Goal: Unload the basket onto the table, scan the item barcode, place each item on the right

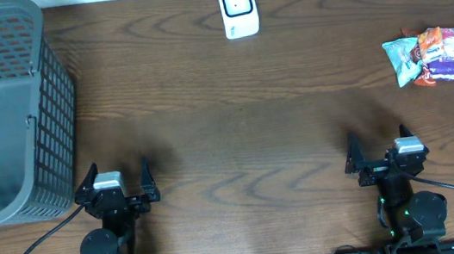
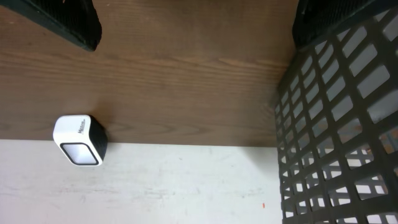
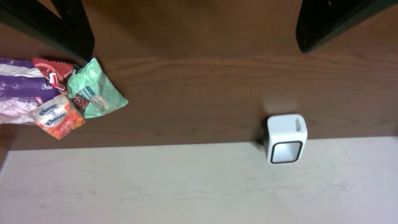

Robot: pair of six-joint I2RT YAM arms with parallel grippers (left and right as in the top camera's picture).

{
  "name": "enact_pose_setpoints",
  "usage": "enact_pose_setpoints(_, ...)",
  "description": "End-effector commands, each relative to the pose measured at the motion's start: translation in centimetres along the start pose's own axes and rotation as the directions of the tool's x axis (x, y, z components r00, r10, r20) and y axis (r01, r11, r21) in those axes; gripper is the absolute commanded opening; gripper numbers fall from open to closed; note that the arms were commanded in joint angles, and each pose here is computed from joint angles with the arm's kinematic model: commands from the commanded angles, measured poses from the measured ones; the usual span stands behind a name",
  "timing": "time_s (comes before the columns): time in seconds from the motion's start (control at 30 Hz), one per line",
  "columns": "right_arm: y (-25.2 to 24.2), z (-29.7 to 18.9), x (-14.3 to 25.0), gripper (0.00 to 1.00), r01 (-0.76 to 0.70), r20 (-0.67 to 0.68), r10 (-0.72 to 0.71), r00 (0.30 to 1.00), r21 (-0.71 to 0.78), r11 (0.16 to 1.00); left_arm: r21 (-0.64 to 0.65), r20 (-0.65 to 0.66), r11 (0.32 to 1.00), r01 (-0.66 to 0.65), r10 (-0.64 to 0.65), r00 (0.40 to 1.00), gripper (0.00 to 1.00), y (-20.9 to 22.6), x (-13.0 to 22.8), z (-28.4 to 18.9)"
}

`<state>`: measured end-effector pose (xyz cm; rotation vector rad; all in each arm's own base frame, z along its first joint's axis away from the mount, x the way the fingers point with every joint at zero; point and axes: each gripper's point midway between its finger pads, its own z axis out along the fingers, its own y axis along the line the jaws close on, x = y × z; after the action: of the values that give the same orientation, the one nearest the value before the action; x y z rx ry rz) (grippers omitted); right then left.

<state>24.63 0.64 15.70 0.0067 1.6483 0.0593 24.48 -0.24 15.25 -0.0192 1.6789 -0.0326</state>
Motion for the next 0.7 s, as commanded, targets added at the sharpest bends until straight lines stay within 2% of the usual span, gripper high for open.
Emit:
enact_pose_setpoints(0.0, -0.32, -0.02, 0.11, 0.99, 0.016, -0.001, -0.016, 1.0, 0.016, 1.0, 0.003, -0.044, 1.0, -0.01, 0.01, 0.999, 0.98, 0.0, 1.53, 0.09)
enact_pose_setpoints(0.67, -0.13, -0.02, 0.02, 0.99, 0.015, 0.003, -0.015, 1.0, 0.006, 1.0, 0.003, -0.044, 1.0, -0.01, 0.01, 0.999, 0.98, 0.0, 1.53, 0.09)
